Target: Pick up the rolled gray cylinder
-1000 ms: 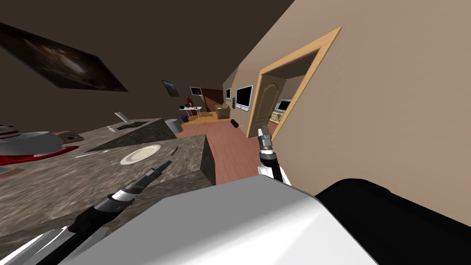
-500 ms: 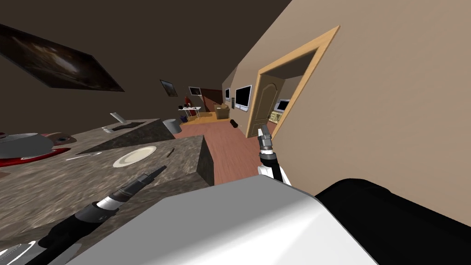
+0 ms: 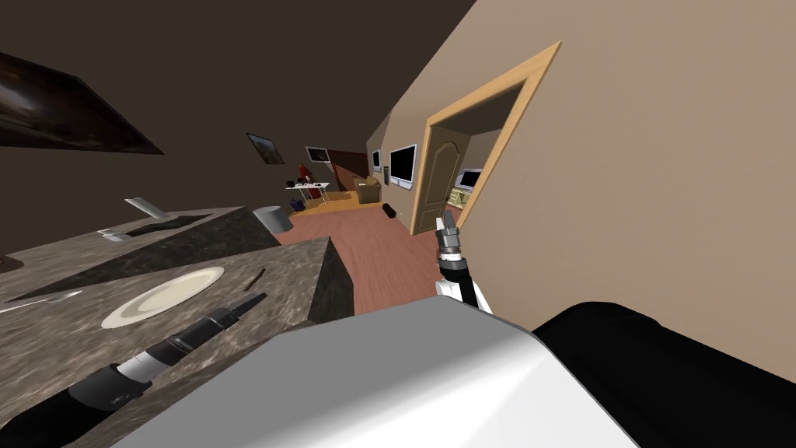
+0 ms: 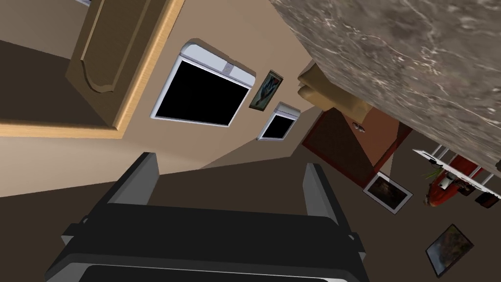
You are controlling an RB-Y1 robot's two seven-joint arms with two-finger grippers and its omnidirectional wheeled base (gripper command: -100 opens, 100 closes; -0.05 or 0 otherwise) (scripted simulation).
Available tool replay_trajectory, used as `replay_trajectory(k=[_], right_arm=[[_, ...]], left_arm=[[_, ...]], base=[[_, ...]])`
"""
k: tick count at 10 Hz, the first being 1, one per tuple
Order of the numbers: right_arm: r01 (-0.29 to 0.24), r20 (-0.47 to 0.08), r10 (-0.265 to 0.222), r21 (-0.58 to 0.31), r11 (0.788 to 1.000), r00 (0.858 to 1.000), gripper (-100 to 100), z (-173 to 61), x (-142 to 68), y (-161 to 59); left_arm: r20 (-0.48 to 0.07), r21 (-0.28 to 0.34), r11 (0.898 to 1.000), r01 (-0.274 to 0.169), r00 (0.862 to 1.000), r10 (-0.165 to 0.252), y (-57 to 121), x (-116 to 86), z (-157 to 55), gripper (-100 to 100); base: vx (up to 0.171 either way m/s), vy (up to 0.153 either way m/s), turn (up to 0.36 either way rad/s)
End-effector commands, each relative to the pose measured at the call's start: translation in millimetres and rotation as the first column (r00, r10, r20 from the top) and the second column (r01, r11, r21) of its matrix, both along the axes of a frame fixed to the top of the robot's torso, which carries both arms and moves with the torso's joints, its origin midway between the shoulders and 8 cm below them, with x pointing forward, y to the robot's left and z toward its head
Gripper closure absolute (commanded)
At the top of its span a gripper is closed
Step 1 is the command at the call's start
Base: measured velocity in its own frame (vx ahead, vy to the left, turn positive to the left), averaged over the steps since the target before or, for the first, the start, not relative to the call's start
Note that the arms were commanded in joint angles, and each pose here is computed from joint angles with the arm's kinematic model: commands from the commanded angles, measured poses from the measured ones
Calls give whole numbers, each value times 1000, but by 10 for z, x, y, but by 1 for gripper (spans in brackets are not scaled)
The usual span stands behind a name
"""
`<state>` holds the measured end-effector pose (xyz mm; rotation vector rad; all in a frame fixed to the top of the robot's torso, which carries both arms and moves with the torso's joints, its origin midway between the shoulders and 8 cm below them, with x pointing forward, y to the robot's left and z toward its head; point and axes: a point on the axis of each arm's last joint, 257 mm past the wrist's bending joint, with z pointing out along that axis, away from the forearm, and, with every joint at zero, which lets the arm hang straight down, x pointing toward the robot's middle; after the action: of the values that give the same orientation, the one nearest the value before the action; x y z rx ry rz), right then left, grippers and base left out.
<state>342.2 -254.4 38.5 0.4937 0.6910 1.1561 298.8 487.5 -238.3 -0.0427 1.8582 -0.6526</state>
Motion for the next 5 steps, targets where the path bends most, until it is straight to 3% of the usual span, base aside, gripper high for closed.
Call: replay_trajectory(k=[1, 2, 3, 4, 5], right_arm=[[0, 0, 0, 0, 1000, 1000, 0, 0, 0, 0], [0, 0, 0, 0, 1000, 1000, 0, 0, 0, 0], [0, 0, 0, 0, 1000, 1000, 0, 0, 0, 0], [0, 0, 0, 0, 1000, 1000, 0, 0, 0, 0], [0, 0, 0, 0, 1000, 1000, 0, 0, 0, 0]], left_arm=[[-66, 52, 999, -4, 998, 8, 226, -144, -85, -100], [-76, 52, 998, -20, 997, 24, 289, -176, -125, -100], [-120, 95, 995, -2, 993, 14, 403, -267, -156, -100], [-134, 96, 995, -26, 990, 39, 497, -320, -210, -100], [-182, 137, 991, -13, 983, 38, 631, -432, -251, -100]], base=[[142, -57, -106], [119, -32, -43], [154, -19, -86], [131, -6, -45], [152, 6, -81]])
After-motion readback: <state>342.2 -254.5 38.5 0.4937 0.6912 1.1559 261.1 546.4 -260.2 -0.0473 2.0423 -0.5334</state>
